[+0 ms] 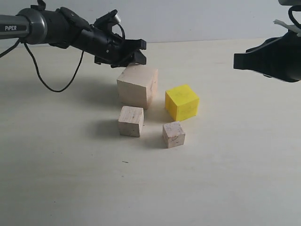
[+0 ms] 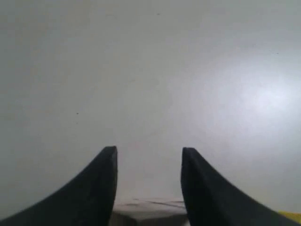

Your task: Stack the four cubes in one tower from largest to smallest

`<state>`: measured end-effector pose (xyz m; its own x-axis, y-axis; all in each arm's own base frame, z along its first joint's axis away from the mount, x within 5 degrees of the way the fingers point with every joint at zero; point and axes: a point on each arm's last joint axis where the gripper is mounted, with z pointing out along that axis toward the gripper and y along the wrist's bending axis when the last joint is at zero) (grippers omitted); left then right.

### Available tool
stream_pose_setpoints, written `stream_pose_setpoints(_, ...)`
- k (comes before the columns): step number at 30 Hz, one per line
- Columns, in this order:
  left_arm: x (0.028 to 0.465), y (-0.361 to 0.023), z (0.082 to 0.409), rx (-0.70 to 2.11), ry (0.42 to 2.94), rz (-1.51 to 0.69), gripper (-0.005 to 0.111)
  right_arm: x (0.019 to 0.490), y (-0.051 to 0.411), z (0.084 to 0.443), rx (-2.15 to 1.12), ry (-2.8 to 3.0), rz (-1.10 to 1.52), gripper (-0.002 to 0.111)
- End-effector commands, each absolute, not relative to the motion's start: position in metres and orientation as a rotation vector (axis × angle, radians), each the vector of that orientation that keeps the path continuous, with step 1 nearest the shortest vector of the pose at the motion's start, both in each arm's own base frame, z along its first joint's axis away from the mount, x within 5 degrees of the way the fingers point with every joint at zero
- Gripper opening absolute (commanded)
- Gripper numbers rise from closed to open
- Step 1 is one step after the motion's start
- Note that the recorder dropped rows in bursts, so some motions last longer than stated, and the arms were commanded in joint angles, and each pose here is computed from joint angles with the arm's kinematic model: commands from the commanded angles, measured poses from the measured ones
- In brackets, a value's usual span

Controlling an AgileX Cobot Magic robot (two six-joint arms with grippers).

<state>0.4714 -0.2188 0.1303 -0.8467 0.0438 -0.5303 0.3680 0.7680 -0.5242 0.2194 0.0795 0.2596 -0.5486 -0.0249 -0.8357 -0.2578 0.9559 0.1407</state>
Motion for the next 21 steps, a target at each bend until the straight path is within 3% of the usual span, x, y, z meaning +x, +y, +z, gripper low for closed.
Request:
stream_pose_setpoints(1,0.469,-0.218,0.129,0.337,2.504,-0.851,0.043,0.221,0.081,0.263,-0.199,2.111,0.311,0.000)
stream_pose_setpoints(12,0.458,-0.220,0.131,0.354,2.607,-0.925,0.043,0.221,0.081,0.263,-0.199,2.111,0.311,0.000)
stream_pose_setpoints(21,0.450,-0.217,0.153,0.368,2.669,-0.915,0.043,0.221,0.081,0.263,-0.199,2.111,0.311,0.000)
